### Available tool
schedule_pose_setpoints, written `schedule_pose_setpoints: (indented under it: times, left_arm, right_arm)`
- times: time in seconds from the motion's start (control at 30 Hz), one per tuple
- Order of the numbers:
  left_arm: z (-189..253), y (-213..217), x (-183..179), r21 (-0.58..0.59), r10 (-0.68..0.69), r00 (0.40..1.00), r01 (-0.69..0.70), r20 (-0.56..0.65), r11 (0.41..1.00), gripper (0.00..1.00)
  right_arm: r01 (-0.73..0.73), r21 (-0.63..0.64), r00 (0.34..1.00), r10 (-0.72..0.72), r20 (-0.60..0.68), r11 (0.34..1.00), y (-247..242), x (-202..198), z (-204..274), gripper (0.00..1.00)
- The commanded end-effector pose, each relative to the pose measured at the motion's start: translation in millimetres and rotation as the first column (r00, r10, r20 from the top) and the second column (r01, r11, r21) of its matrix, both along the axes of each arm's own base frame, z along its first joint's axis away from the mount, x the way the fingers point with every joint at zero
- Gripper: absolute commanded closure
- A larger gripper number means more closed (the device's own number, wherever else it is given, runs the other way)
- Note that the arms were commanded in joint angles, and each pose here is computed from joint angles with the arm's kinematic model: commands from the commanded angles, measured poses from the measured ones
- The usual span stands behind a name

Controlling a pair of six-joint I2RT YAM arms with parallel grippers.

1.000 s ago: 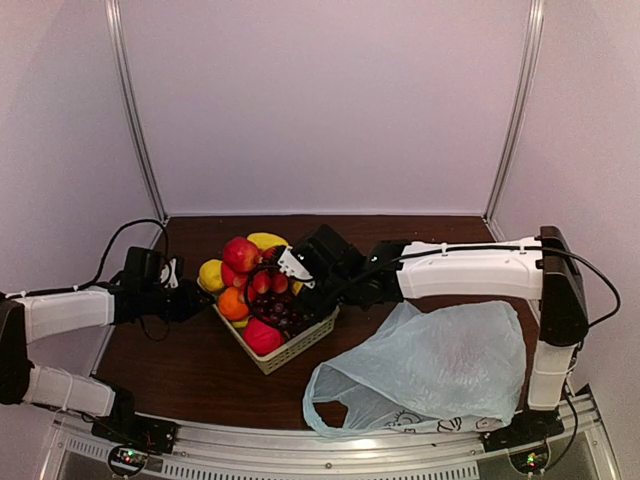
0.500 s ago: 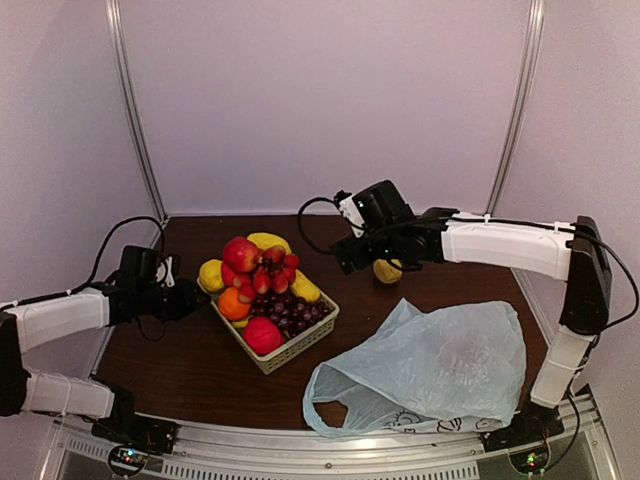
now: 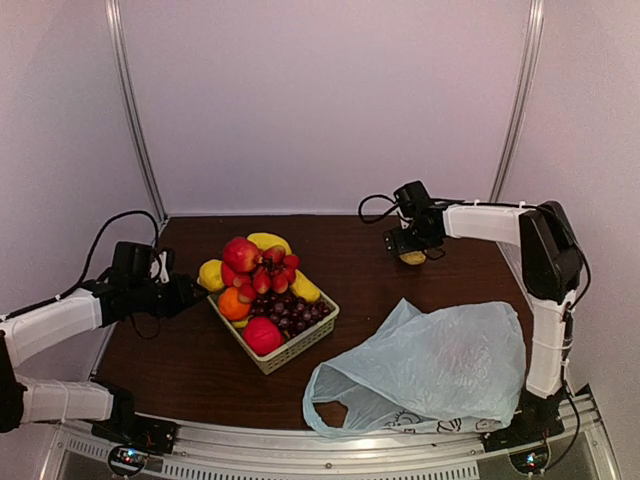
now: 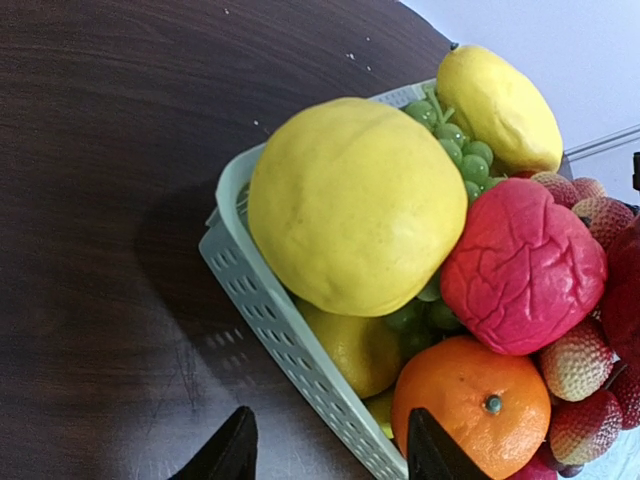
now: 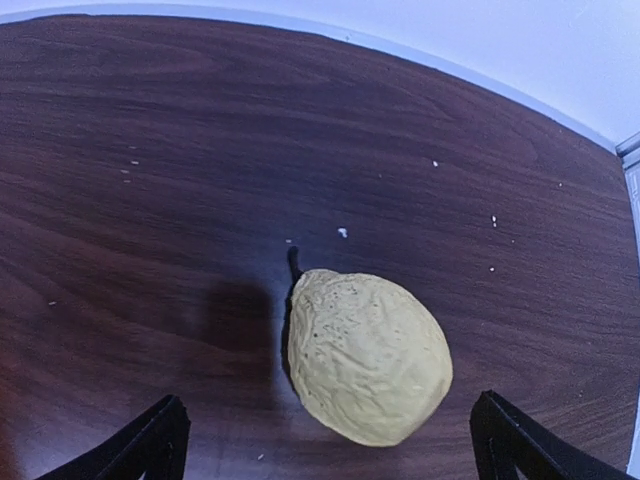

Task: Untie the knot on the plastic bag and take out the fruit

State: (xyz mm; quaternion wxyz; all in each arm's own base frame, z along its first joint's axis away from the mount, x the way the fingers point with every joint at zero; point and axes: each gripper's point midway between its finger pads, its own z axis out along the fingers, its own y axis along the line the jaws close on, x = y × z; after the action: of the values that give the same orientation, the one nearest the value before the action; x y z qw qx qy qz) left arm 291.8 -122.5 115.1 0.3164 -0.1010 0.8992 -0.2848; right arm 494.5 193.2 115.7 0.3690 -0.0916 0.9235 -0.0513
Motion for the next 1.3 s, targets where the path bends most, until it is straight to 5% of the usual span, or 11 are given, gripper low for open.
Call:
schedule_pose_setpoints:
  times: [0.0, 0.23, 0.47, 0.7, 0.97, 1.27]
  left_arm:
    - [8.1, 5.7, 2.4, 0.020, 0.016, 1.000, -0.017, 0.023, 1.000, 0.48]
    - [7.0, 7.7, -2.7, 0.018, 0.027, 1.000, -0.027, 0.008, 0.999, 0.48]
    - [18.7, 14.5, -7.3, 0.050, 0.040, 0.999, -0.041, 0.029, 0.998, 0.47]
    - [33.6, 11.9, -8.9, 0.045, 0.015, 0.999, -0.018, 0.047, 0.999, 0.47]
    - [49.0, -11.3, -19.7, -0.030, -0.122, 0.987, 0.125, 0.100, 0.992, 0.47]
    - [35.7, -27.2, -27.4, -0.108, -0.191, 0.979, 0.198, 0.073, 0.974, 0.48]
  right_arm:
    - [-0.029, -0.012, 0.998, 0.028, -0.052, 1.000, -18.3, 26.9, -22.4, 0.01]
    - [0.043, -0.080, 0.993, -0.052, -0.109, 0.996, -55.3, 66.0, -56.2, 0.04]
    - [0.052, -0.064, 0.990, -0.060, -0.125, 0.997, -66.4, 57.3, -60.7, 0.35]
    - [0.028, -0.004, 0.999, -0.028, -0.033, 1.000, -63.0, 49.5, 9.6, 0.55]
    - [-0.146, 0.242, 0.983, 0.114, 0.142, 0.959, -11.4, -9.9, 119.8, 0.58]
    - [-0.397, 0.507, 0.911, 0.262, 0.317, 0.765, 104.3, -99.5, 154.9, 0.57]
